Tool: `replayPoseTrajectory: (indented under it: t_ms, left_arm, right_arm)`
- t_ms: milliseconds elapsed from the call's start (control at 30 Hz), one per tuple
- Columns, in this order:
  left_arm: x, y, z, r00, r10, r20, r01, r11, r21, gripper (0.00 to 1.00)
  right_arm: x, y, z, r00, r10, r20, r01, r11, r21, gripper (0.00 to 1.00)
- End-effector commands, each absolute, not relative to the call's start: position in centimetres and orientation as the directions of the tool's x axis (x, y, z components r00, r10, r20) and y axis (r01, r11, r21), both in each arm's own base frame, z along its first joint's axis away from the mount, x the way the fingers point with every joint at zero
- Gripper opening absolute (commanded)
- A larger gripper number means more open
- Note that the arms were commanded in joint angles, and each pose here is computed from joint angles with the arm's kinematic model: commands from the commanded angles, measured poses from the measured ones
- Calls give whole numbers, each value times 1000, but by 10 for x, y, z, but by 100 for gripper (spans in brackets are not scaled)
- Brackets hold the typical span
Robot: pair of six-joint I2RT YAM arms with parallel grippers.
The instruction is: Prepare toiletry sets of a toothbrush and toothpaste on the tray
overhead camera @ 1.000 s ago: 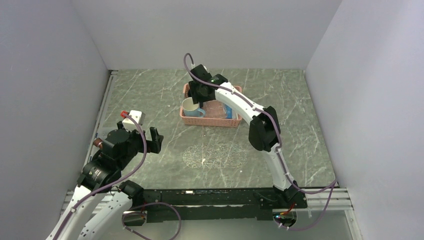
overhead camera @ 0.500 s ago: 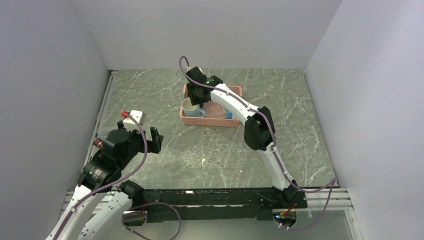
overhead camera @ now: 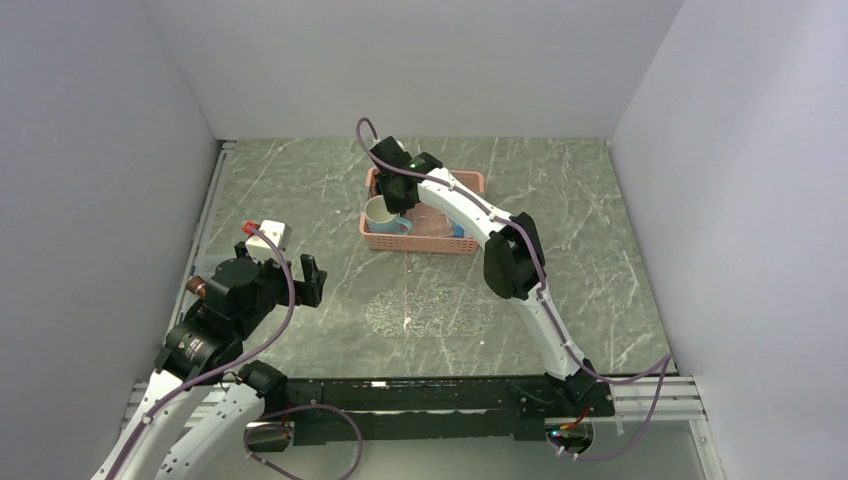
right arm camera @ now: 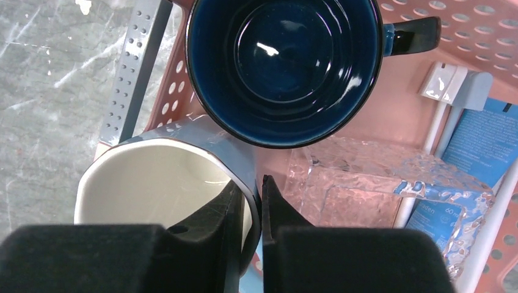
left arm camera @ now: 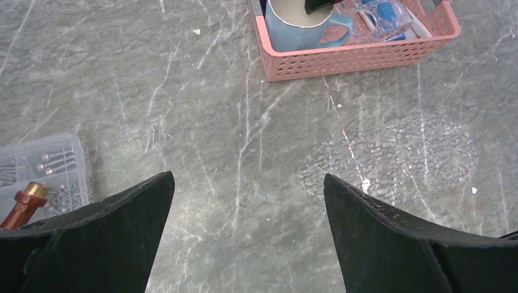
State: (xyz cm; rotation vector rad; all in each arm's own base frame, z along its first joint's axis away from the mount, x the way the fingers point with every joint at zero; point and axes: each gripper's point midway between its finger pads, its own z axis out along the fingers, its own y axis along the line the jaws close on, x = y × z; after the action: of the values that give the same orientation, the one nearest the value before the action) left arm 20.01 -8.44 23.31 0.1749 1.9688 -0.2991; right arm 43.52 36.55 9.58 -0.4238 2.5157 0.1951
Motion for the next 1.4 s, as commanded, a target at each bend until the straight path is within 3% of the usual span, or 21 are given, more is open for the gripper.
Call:
replayPoseTrajectory:
  t_ms: [0, 33, 800, 1367]
  left_arm:
    - [205, -84, 242, -365, -21, -931, 255, 959, -121, 99]
    - [205, -84, 241, -367, -21, -930, 254, 959, -122, 99]
    - [206, -84, 239, -376, -15, -926, 250, 961, -117, 99]
    - [209, -85, 236, -391, -7, -920, 248, 962, -113, 99]
  right_arm:
    - [437, 370, 113, -765, -253, -593, -349, 936, 51, 4]
    - [438, 370, 115, -763, -251, -596, -349, 936, 53, 0]
    - [438, 362, 245, -630, -105, -769, -326, 935, 140, 0]
    - [357, 302, 278, -630, -97, -770, -312, 940, 137, 0]
